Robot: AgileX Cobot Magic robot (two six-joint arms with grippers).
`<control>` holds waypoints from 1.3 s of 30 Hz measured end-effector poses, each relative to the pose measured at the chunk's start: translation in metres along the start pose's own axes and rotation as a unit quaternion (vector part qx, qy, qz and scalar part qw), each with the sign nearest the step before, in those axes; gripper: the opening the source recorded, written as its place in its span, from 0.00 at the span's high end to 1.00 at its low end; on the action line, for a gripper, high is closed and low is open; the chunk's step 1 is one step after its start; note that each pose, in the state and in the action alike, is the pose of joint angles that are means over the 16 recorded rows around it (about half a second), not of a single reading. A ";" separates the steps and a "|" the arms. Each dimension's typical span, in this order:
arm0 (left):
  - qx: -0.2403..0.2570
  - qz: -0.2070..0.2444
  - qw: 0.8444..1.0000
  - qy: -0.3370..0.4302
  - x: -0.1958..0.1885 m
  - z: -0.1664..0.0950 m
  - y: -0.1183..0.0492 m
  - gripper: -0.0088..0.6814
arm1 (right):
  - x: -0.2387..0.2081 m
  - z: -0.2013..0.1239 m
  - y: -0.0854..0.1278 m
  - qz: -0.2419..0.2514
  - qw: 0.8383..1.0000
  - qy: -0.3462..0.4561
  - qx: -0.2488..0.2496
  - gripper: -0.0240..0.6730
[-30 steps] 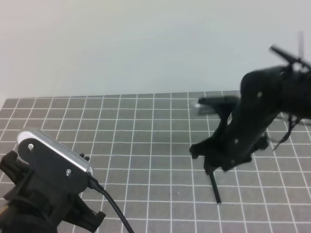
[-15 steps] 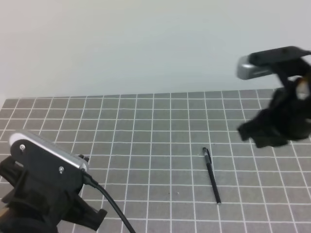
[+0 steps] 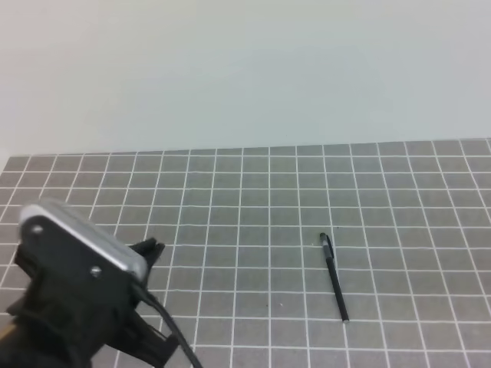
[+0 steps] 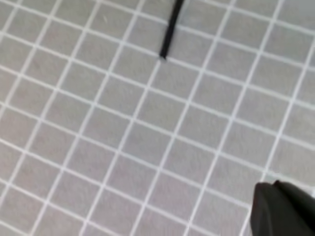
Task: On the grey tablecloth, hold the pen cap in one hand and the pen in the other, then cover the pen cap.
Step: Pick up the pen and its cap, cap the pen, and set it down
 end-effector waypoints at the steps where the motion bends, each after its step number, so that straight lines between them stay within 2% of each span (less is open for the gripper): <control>1: -0.005 -0.002 1.000 -0.005 -0.001 0.002 0.001 0.99 | -0.003 -0.009 -0.002 0.001 1.000 -0.005 0.000 0.96; 6: -0.040 -0.006 0.999 -0.034 -0.011 0.012 0.015 0.99 | -0.014 -0.046 -0.008 0.008 0.999 -0.040 0.002 0.96; 10: -0.083 0.011 0.995 -0.055 -0.022 0.017 0.035 0.99 | -0.021 -0.065 -0.012 0.014 0.997 -0.075 0.002 0.96; 18: -0.173 0.089 0.975 -0.109 -0.053 0.025 0.085 0.99 | -0.029 -0.080 -0.015 0.023 0.992 -0.127 0.001 0.96; 24: -0.214 0.158 0.954 -0.138 -0.076 0.024 0.114 0.99 | -0.031 -0.082 -0.016 0.024 0.990 -0.141 0.000 0.96; 31: -0.221 0.196 0.943 -0.151 -0.089 0.023 0.128 0.99 | -0.032 -0.082 -0.016 0.023 0.989 -0.144 -0.001 0.96; 39: -0.217 0.200 0.944 -0.149 -0.088 0.017 0.128 0.99 | -0.044 -0.073 -0.027 -0.008 0.981 -0.193 0.001 0.96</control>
Point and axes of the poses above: a point on each arm's last joint axis where the gripper is mounted, x pointing out along that axis toward the gripper, y along the wrist's bending axis when the last joint is at zero, z = x × y, the point moved 9 cm from there along x, pointing out along that axis toward the gripper, and after that the axes turned 2 degrees about x, right-handed, at the moved point
